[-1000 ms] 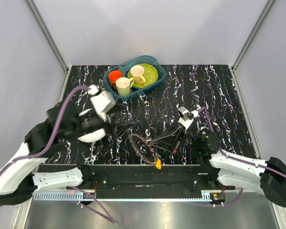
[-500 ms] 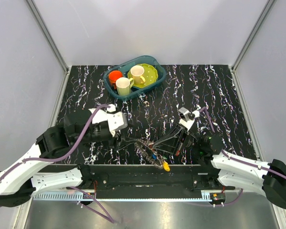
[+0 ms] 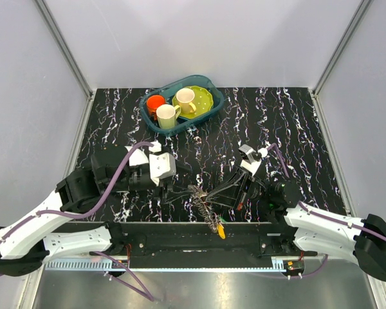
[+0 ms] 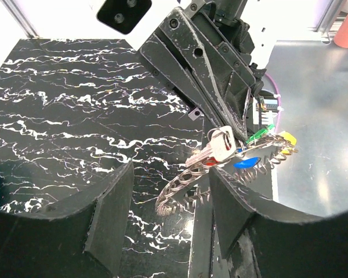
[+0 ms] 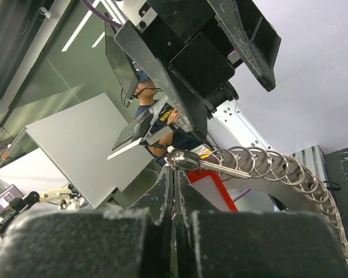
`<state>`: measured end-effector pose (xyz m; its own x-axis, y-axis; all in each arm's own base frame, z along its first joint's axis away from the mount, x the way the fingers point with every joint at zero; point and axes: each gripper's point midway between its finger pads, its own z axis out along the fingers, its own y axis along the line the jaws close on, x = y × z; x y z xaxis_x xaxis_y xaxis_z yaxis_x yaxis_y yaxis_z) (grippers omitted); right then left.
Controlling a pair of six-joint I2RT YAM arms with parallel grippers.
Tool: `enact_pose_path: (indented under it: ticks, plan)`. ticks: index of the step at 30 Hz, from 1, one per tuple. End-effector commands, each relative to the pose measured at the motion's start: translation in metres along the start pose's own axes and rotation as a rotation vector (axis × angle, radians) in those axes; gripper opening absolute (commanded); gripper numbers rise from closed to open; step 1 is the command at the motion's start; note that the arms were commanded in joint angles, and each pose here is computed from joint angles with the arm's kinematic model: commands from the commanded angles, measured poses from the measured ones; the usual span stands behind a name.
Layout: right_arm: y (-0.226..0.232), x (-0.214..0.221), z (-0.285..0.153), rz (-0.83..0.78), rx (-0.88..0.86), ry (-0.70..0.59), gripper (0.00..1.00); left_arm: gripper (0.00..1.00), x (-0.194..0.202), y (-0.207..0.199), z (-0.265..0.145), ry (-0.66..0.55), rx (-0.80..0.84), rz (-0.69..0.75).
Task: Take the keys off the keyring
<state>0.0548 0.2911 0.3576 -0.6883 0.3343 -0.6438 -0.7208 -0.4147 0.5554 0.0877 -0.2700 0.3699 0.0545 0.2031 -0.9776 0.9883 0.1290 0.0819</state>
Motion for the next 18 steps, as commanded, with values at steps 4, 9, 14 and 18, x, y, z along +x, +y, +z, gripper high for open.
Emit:
enact_pose_path:
  ticks: [4, 9, 14, 18]
  plan:
    - [0.0584, -0.0286, 0.0047, -0.152, -0.223, -0.101, 0.0, 0.59, -0.0117, -0.0085, 0.0105, -0.054, 0.047, 0.024]
    - [0.0572, -0.0286, 0.0045, -0.147, -0.218, -0.104, 0.0, 0.59, -0.0113, -0.0126, 0.0132, -0.06, 0.061, 0.034]
    - [0.0551, -0.0285, 0.006, -0.148, -0.212, -0.099, 0.0, 0.6, -0.0079, -0.0129, 0.0151, -0.059, 0.059, 0.042]
    - [0.0537, -0.0277, 0.0055, -0.148, -0.207, -0.099, 0.0, 0.6, -0.0086, -0.0107, 0.0162, -0.064, 0.046, 0.041]
